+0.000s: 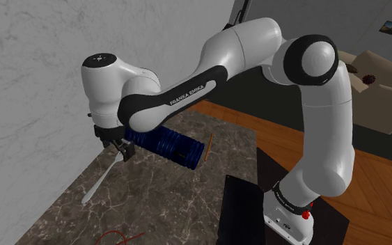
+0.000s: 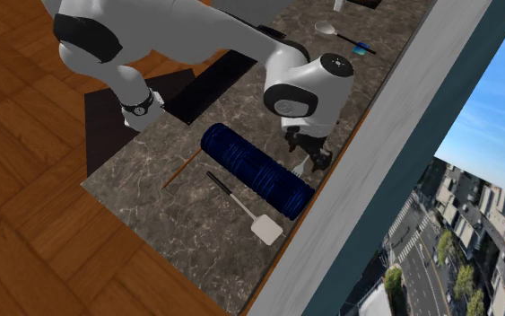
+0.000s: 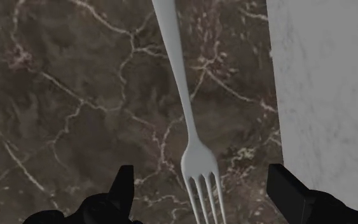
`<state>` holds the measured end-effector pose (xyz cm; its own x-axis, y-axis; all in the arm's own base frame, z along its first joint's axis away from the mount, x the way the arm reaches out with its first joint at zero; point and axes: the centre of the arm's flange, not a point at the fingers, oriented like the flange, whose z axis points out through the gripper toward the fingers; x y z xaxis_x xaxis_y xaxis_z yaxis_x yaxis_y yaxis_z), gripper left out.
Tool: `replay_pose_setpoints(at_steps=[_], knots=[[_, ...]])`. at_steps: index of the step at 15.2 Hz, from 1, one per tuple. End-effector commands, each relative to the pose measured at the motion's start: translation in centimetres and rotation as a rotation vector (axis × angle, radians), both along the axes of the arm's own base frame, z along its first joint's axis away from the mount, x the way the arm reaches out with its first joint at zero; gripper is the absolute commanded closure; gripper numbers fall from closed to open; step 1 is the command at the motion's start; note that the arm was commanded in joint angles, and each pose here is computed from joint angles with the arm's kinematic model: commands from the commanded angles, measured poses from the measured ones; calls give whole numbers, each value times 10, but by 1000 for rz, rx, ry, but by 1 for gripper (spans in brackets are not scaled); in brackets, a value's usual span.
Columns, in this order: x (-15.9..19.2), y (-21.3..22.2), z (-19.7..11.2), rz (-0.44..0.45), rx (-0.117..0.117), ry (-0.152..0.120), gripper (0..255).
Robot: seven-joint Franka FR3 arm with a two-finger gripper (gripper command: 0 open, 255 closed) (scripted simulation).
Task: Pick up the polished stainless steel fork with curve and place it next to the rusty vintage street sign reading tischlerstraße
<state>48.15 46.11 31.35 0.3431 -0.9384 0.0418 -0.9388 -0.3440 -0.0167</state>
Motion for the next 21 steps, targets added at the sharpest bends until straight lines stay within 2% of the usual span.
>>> replay_pose_setpoints(at_steps=[1, 6, 14, 15, 21], knots=[[4, 0, -10, -8, -1, -2, 0], [4, -1, -34, -8, -1, -2, 0], [4, 0, -34, -8, -1, -1, 0], [4, 0, -34, -8, -1, -1, 255], [5, 0, -35, -8, -1, -1, 255]])
